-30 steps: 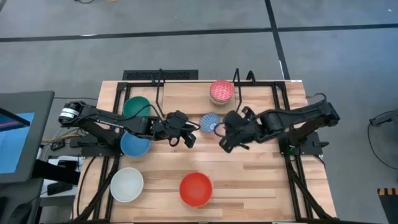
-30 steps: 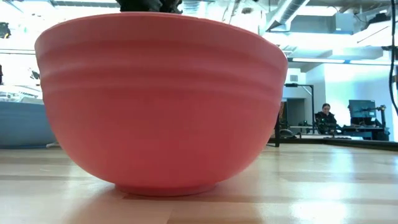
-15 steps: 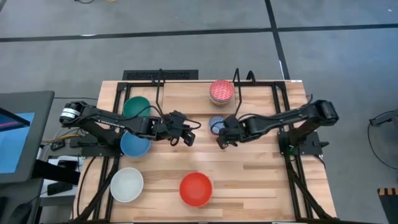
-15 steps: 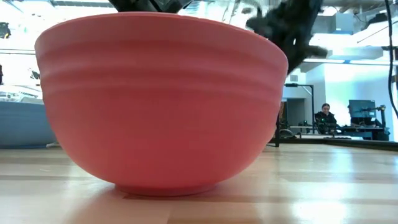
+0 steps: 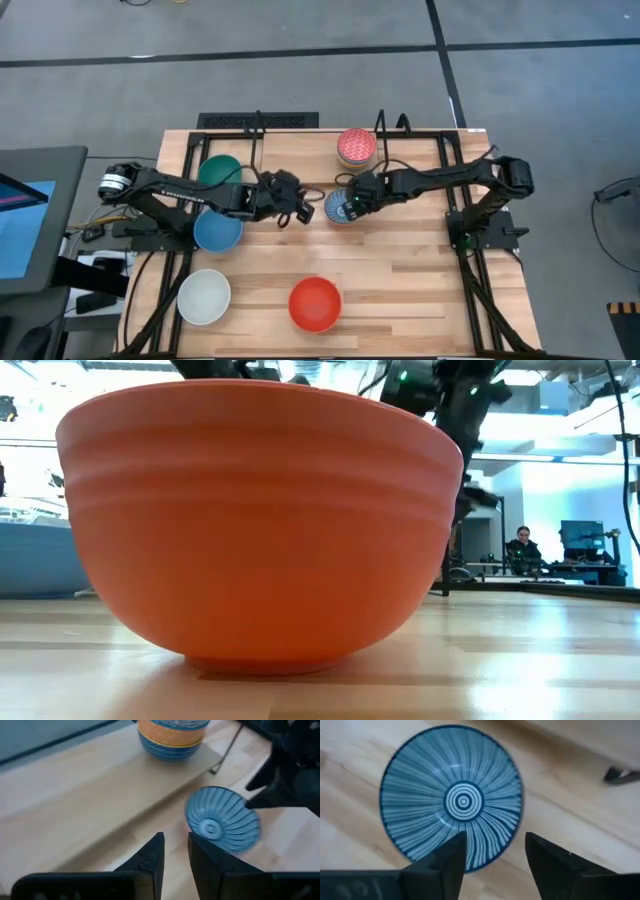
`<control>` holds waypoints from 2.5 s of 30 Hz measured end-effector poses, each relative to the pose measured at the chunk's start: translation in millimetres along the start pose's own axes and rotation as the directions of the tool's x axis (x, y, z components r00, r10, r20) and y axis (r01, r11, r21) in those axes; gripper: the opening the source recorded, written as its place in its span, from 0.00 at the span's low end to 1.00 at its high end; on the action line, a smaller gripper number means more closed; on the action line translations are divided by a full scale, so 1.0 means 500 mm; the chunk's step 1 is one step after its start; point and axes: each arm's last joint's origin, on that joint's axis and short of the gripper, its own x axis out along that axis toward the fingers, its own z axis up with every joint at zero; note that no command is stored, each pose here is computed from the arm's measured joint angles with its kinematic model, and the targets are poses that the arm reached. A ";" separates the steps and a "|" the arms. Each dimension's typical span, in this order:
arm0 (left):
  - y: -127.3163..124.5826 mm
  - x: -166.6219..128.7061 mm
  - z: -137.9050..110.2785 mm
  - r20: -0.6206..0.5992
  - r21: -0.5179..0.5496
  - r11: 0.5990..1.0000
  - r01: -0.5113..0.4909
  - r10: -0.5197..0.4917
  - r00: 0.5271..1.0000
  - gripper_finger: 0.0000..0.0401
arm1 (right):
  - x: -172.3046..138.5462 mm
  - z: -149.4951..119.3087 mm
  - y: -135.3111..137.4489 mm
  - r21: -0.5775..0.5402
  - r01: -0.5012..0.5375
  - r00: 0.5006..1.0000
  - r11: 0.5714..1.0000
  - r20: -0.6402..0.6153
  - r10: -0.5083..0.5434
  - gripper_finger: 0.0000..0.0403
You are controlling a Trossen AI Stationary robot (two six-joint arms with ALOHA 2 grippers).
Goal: Place and stack bowls onto a shelf
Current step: Stack the dark blue patterned bowl on top of the red patterned bowl on the shelf
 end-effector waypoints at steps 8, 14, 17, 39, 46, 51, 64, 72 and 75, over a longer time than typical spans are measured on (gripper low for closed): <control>0.026 0.098 0.010 -0.073 0.033 0.998 0.062 -0.059 0.996 0.18 | 0.059 0.032 -0.017 0.047 0.009 0.997 0.999 -0.074 -0.005 0.52; 0.045 0.168 0.006 -0.170 0.060 0.977 0.205 -0.192 0.967 0.18 | 0.048 0.035 -0.017 0.060 -0.037 0.992 0.998 -0.114 0.043 0.41; 0.060 0.206 -0.005 -0.236 0.095 0.953 0.289 -0.261 0.936 0.18 | 0.009 0.032 -0.015 0.076 -0.073 0.992 0.994 -0.094 0.080 0.37; 0.057 0.293 0.007 -0.289 0.106 0.942 0.320 -0.279 0.916 0.18 | -0.207 0.004 -0.112 0.170 -0.093 0.996 0.981 0.017 0.092 0.35; 0.025 0.311 -0.039 -0.346 0.043 0.936 0.350 -0.314 0.884 0.18 | -0.240 -0.023 -0.133 0.106 -0.049 0.998 0.993 0.034 0.046 0.35; 0.020 0.303 -0.052 -0.392 0.090 0.950 0.301 -0.244 0.887 0.15 | -0.251 -0.020 -0.143 0.097 -0.051 0.997 0.994 0.060 0.046 0.35; 0.015 0.289 -0.049 -0.427 0.088 0.948 0.307 -0.242 0.871 0.01 | -0.251 -0.050 -0.112 0.038 -0.077 0.995 0.996 0.064 0.075 0.35; -0.064 0.178 0.108 -0.136 0.361 0.928 0.087 -0.040 0.990 0.00 | -0.268 -0.053 -0.053 -0.182 -0.256 0.934 0.949 0.205 0.291 0.35; -0.093 0.150 0.163 0.007 0.529 0.849 -0.014 0.012 1.000 0.00 | -0.280 -0.048 -0.045 -0.231 -0.237 0.908 0.944 0.292 0.300 0.35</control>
